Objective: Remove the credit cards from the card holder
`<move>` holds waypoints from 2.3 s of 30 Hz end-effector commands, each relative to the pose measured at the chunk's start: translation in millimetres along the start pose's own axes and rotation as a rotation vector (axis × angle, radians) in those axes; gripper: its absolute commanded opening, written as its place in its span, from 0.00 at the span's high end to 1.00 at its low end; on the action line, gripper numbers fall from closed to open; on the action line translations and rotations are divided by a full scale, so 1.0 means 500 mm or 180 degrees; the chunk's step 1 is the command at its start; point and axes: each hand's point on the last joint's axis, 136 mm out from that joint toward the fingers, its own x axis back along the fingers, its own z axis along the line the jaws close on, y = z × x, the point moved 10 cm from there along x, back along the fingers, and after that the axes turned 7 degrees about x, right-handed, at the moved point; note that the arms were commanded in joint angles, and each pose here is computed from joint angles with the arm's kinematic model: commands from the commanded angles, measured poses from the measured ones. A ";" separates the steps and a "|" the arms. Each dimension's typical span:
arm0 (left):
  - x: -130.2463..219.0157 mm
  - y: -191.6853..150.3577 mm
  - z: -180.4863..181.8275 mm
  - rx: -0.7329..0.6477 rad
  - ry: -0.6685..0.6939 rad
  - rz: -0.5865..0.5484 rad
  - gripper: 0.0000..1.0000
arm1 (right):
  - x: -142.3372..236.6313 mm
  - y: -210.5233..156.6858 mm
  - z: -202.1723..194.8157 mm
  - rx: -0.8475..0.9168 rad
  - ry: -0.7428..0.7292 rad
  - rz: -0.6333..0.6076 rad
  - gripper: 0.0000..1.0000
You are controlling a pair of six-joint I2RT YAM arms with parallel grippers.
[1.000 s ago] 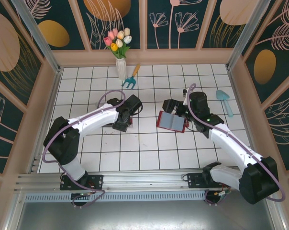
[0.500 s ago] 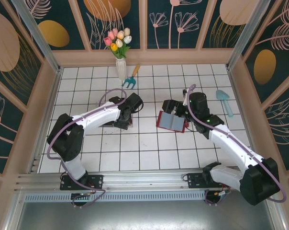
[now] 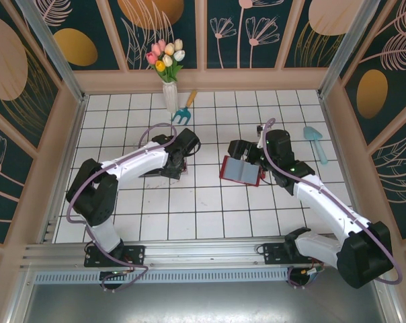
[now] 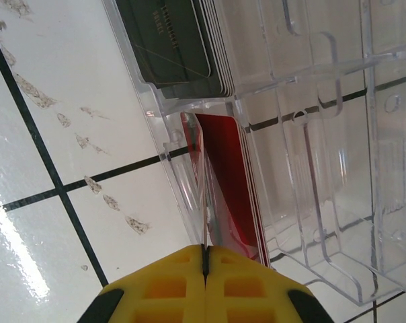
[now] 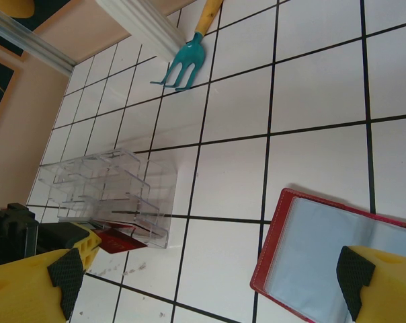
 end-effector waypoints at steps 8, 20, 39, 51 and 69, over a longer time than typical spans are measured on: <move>0.023 0.017 -0.011 0.1780 -0.0090 -0.0029 1.00 | -0.001 -0.007 0.000 0.0100 -0.0018 -0.0028 0.01; 0.008 0.015 -0.013 0.1852 -0.0132 0.0090 1.00 | -0.003 -0.009 -0.001 0.0093 -0.0032 -0.0012 0.01; 0.027 0.021 -0.018 0.1993 -0.0192 0.0268 1.00 | -0.008 -0.011 -0.003 0.0082 -0.0040 0.0013 0.01; -0.005 0.010 -0.018 0.2027 -0.0066 0.0188 1.00 | -0.006 -0.010 -0.003 0.0094 -0.0033 -0.0002 0.01; 0.051 0.050 0.016 0.1815 -0.0052 0.0303 1.00 | -0.080 -0.024 0.037 0.0236 0.0487 0.0416 0.10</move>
